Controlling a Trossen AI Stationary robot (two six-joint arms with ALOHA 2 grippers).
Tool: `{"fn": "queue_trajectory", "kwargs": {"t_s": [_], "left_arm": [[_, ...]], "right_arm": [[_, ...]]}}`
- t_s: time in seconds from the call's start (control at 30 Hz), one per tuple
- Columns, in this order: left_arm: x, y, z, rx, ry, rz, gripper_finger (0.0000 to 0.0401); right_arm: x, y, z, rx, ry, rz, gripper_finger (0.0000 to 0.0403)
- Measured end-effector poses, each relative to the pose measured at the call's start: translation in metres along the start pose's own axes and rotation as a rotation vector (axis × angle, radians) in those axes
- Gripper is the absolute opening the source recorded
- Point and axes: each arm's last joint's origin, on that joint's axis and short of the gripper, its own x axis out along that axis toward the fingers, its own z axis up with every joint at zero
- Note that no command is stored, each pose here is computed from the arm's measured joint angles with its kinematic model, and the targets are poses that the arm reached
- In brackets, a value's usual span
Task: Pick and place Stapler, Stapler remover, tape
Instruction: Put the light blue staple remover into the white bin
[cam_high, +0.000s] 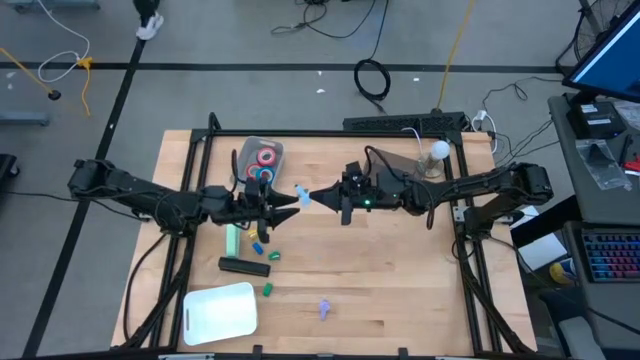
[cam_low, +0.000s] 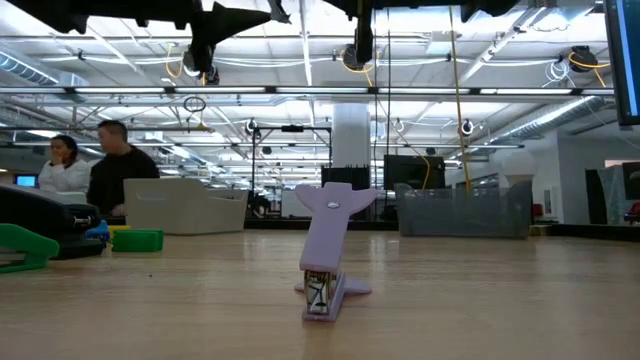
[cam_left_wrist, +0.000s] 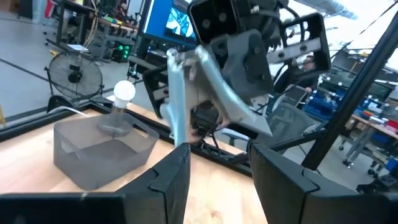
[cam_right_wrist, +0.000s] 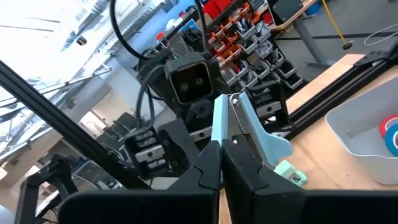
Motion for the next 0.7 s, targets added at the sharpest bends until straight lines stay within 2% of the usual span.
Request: {"fn": "queue_trajectory", "kwargs": {"t_s": [0.33, 0.7], "left_arm": [[0.0022, 0.0008, 0.0009, 0.016, -0.006, 0.036, 0.0168], [0.0003, 0.0028, -0.0075, 0.011, 0.075, 0.085, 0.0168]], "right_arm": [[0.0, -0.0009, -0.0011, -0.005, 0.011, -0.01, 0.0], [0.0001, -0.0005, -0.0014, -0.008, 0.016, -0.003, 0.0]]}}
